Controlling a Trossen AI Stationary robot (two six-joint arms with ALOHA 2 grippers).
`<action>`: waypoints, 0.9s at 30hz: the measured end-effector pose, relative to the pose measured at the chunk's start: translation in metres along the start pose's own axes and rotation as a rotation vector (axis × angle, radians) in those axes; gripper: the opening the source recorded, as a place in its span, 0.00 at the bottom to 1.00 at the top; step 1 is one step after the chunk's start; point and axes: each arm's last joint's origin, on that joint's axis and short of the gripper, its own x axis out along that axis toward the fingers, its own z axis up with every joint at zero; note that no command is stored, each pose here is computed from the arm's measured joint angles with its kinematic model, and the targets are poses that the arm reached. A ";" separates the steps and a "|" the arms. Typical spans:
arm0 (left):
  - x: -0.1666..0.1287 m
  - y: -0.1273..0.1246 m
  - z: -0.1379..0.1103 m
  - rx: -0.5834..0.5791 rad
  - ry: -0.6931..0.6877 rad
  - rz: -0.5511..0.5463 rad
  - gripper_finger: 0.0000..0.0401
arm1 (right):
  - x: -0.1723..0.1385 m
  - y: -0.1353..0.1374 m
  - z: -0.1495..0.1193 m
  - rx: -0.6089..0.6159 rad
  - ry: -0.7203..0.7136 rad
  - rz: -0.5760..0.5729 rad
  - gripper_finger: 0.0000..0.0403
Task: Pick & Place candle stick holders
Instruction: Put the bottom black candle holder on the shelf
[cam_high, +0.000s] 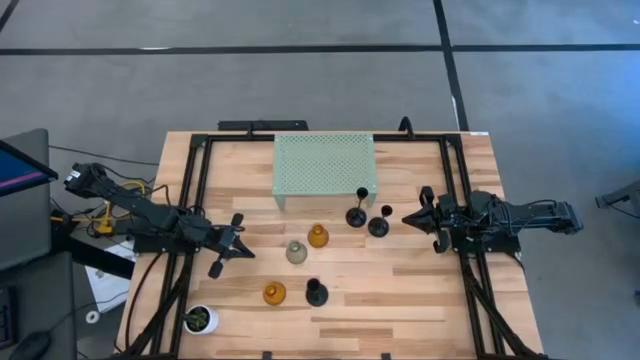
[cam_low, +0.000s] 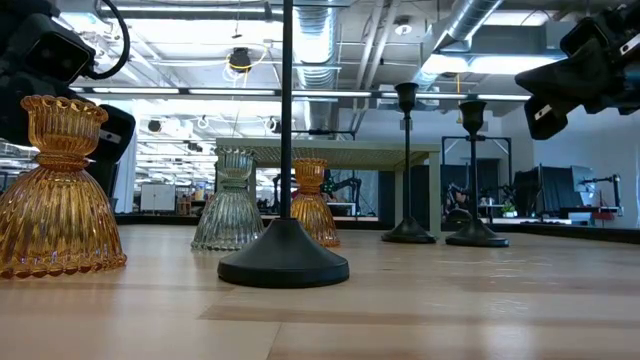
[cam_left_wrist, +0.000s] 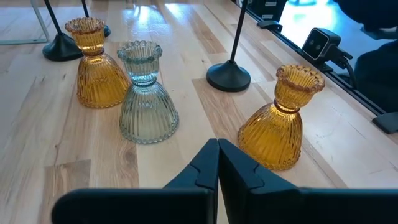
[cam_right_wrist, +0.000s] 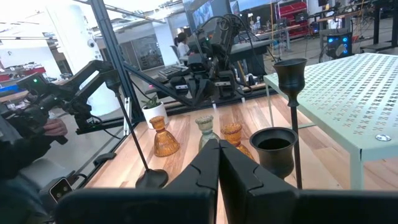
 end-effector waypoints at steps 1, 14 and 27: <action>0.000 0.000 0.000 0.000 -0.001 0.000 0.02 | 0.000 0.000 0.000 0.000 0.000 0.000 0.00; -0.001 -0.001 0.016 -0.016 -0.165 -0.011 0.02 | 0.000 0.000 0.000 0.000 0.000 0.000 0.00; -0.007 -0.002 0.036 -0.080 -0.384 -0.033 0.02 | 0.000 0.000 0.000 0.000 -0.001 0.000 0.00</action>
